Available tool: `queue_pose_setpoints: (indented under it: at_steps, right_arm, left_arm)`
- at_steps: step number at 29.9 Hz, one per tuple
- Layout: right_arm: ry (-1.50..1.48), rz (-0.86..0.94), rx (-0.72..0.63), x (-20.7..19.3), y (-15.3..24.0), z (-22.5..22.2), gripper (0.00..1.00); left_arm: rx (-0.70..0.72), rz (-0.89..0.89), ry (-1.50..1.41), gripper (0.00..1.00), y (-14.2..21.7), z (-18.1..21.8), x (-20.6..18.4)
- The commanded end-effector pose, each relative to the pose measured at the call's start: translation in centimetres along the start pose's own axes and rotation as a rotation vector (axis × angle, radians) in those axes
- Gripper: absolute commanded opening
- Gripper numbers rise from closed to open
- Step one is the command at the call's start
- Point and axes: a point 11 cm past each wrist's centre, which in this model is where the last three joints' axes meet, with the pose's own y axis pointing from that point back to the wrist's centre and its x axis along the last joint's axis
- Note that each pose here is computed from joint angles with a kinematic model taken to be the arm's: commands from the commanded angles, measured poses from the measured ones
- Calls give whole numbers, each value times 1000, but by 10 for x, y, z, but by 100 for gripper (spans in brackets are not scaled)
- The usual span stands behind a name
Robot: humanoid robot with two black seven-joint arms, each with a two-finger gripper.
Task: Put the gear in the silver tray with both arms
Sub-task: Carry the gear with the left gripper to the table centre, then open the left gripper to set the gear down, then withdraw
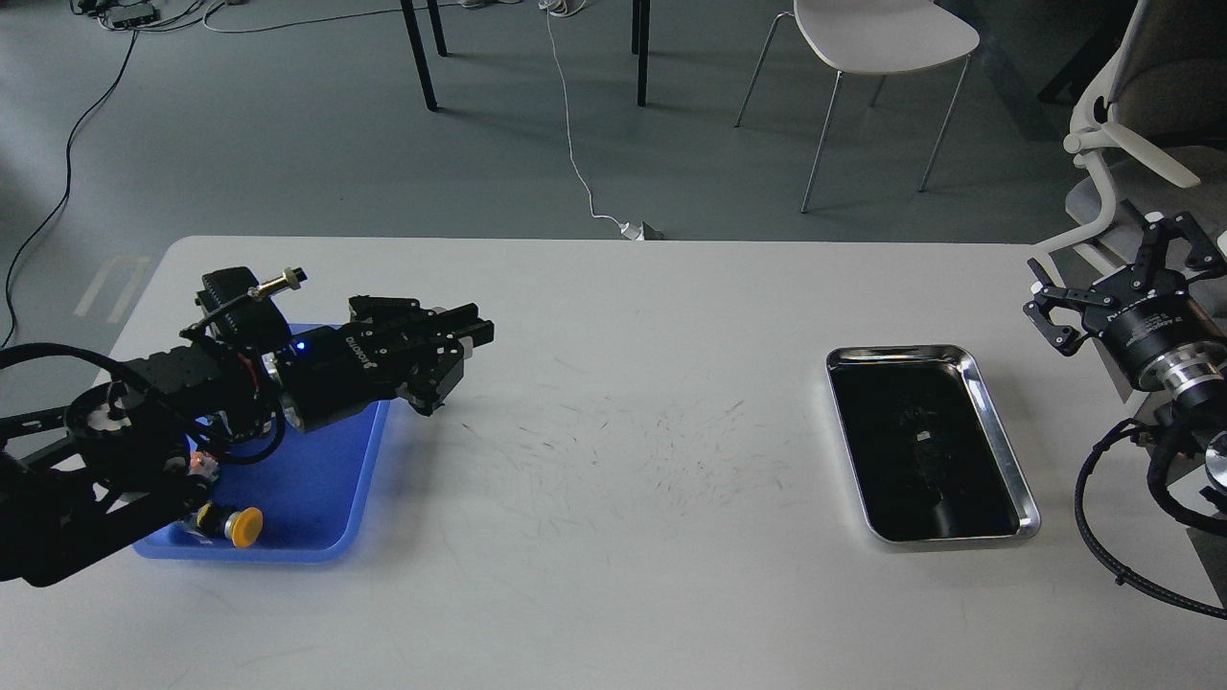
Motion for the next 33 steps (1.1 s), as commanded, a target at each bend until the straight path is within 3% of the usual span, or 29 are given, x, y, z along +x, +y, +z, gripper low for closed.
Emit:
queue_pose_setpoints:
  at_steps: [1,9,13,23,33]
  right_arm:
    - [5,9,-2,3,2,-1,96]
    - [7,24,-5,9,6,1,96]
    - [16,27,-2,11,8,-4,96]
    - [33,45,-2,18,16,-11,96]
    - [18,35,-6,14,13,-4,96]
  left_arm:
    - [-73,28,32,11,-50,30,-5]
    - [-225,32,61,11,-145,110,-35]
    - [-264,14,61,12,-166,137,-52]
    - [-98,-148,-23,13,-140,74,-123]
    - [-113,-136,-19,18,-140,80,-124]
